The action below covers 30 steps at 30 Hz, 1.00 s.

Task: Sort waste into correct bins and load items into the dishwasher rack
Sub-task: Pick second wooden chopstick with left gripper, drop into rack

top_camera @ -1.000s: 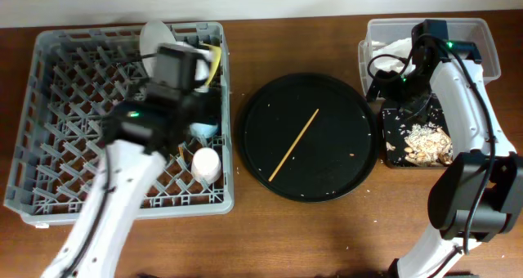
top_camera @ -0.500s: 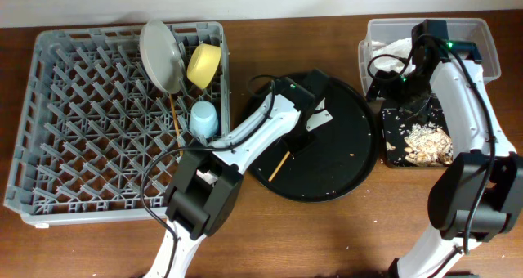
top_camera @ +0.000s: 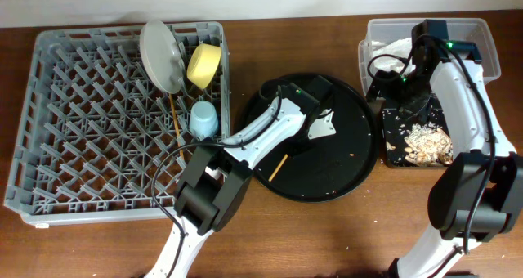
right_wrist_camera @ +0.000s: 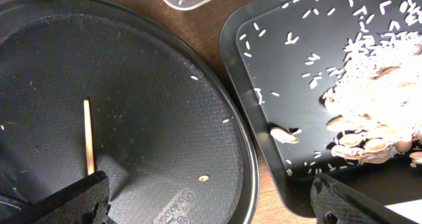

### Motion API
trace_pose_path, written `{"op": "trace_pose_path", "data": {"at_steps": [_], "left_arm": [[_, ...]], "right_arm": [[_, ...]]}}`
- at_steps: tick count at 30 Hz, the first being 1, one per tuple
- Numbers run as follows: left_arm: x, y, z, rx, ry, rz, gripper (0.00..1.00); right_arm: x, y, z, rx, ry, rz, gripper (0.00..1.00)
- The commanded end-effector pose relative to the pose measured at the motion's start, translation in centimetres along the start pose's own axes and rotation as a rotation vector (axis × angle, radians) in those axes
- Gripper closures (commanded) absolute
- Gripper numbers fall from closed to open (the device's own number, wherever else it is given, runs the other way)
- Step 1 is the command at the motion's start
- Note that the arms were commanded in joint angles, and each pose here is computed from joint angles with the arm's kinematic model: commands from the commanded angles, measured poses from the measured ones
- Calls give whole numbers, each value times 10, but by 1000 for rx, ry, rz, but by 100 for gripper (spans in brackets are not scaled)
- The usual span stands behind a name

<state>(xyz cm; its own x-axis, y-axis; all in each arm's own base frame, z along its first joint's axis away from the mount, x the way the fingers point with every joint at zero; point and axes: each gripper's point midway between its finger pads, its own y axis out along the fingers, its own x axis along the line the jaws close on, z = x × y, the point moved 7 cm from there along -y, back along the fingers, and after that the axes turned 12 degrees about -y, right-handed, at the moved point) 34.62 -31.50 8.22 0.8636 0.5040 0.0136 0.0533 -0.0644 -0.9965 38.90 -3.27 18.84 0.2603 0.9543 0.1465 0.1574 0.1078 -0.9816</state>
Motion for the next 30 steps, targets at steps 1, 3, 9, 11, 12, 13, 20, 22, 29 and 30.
{"op": "trace_pose_path", "data": {"at_steps": [1,3,9,11,12,13,20,22,29,30], "left_arm": [[-2,15,-1,14,19,24,66],[-2,17,-1,18,20,23,66],[1,22,8,65,-4,32,74],[1,24,11,84,-3,36,99],[2,24,13,93,-3,24,99],[2,23,13,99,-6,19,99],[80,-90,-12,-140,-520,-54,99],[105,-138,0,-211,-648,-71,99],[164,-274,113,-378,-943,-157,99],[161,-285,127,-381,-963,-164,99]], "right_arm": [[1,-13,-2,-37,-6,-7,2],[1,-13,-2,-36,-6,-7,2],[1,-13,-2,-37,-6,-7,2],[1,-13,-2,-37,-6,-8,2],[1,-13,-2,-37,-6,-7,2],[1,-13,-2,-37,-6,-7,2],[1,-13,-2,-37,-6,-7,2],[1,-13,-2,-37,-6,-7,2],[1,-13,-2,-37,-6,-7,1],[1,-13,-2,-37,-6,-8,1]]}}
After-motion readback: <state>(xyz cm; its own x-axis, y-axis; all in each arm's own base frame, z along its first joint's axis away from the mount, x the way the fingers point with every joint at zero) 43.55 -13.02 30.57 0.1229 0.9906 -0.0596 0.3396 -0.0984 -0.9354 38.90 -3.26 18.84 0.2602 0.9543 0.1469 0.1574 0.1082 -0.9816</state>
